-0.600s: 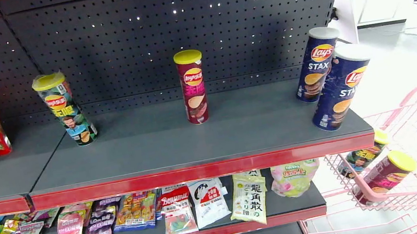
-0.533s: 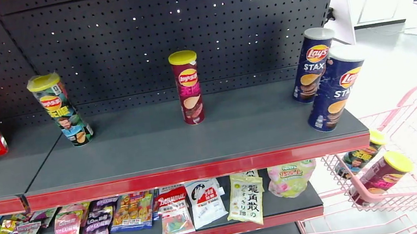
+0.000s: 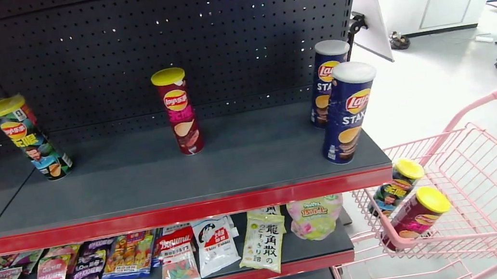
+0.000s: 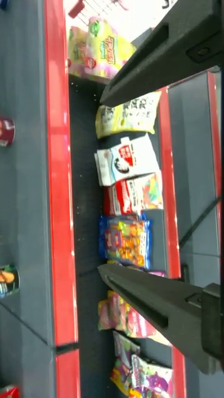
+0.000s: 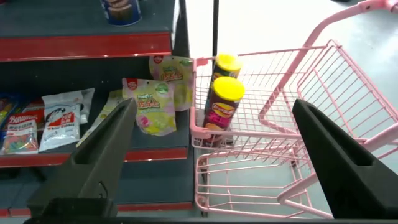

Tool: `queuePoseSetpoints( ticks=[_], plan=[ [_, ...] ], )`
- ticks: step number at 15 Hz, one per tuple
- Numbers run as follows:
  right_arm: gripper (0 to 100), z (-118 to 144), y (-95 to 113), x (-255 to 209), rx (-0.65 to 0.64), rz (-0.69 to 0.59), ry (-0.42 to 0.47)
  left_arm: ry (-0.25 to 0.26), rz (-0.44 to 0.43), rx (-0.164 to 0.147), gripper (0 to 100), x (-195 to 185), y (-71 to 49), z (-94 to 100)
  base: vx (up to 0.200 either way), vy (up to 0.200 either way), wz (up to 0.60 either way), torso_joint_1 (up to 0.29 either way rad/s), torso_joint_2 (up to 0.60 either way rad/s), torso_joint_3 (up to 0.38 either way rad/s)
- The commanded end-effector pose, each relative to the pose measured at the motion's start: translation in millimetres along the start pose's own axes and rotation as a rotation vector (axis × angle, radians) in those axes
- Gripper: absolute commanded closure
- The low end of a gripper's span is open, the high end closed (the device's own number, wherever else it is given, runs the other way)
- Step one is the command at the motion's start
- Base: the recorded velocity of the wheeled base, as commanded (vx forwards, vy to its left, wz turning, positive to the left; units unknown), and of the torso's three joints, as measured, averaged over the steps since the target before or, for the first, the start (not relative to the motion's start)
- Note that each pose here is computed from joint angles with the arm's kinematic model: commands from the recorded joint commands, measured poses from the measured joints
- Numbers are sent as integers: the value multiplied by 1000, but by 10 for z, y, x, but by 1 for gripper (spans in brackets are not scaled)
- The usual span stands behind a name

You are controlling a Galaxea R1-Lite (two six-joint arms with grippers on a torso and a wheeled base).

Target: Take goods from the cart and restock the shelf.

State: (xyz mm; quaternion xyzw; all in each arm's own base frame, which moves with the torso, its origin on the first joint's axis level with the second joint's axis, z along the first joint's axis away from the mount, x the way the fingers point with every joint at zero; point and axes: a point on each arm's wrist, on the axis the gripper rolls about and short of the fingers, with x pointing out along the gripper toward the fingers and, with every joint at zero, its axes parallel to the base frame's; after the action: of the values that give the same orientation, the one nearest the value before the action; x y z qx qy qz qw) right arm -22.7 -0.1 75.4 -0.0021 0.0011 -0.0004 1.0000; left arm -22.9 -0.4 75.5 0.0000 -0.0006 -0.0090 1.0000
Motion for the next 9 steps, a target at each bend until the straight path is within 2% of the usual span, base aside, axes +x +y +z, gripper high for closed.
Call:
queuePoseSetpoints(
  ticks=[1,3,8,9],
  plan=[
    [0,0,0,1,0,1,1,0,0,0,0,1,0,1,0,0,0,0,0,0],
    [0,0,0,1,0,1,1,0,0,0,0,1,0,1,0,0,0,0,0,0],
    [0,0,0,1,0,1,1,0,0,0,0,1,0,1,200,0,0,-1,-3,4],
    [0,0,0,1,0,1,1,0,0,2,0,1,0,1,0,0,0,0,0,0]
  ],
)
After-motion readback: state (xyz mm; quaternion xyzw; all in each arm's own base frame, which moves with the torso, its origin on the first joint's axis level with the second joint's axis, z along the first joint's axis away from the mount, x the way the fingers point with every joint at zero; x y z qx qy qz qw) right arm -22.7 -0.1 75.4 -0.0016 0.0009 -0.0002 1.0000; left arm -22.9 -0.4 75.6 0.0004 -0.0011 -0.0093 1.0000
